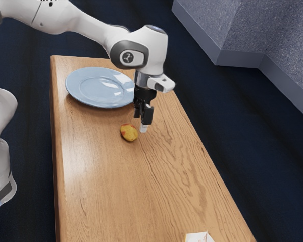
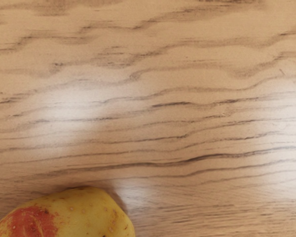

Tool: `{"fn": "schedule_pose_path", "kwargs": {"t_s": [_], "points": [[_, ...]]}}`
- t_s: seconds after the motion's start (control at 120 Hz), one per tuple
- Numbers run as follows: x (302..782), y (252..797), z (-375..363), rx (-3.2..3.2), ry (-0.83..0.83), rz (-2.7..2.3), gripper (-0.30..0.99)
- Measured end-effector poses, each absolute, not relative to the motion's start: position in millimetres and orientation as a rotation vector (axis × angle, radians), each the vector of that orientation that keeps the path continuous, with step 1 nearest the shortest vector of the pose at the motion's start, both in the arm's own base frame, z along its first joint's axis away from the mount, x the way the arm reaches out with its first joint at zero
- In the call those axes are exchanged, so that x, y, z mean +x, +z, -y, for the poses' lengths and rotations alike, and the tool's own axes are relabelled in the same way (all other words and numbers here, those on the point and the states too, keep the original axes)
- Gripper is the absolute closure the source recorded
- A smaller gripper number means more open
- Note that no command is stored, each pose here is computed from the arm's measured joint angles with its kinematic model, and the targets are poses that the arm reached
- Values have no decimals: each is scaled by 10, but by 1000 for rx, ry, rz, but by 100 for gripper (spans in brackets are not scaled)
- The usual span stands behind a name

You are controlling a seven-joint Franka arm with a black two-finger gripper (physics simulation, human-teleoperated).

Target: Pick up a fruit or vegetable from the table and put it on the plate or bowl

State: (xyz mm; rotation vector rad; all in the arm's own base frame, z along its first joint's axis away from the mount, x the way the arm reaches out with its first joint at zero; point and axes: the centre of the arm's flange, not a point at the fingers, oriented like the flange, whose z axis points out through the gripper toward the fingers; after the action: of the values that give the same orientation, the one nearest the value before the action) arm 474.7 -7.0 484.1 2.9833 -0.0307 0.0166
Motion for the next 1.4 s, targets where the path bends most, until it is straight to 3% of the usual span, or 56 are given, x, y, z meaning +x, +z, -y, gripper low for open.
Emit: {"fn": "schedule_pose_path", "kwargs": {"t_s": [0.208,0.633,1.142,1.4], "points": [[4553,4792,-3,3022,151,60,0],[4442,4486,-224,3047,159,4,0],[4460,4546,-241,3019,355,-6,0],[4418,4471,-234,3028,283,-1,0]]}}
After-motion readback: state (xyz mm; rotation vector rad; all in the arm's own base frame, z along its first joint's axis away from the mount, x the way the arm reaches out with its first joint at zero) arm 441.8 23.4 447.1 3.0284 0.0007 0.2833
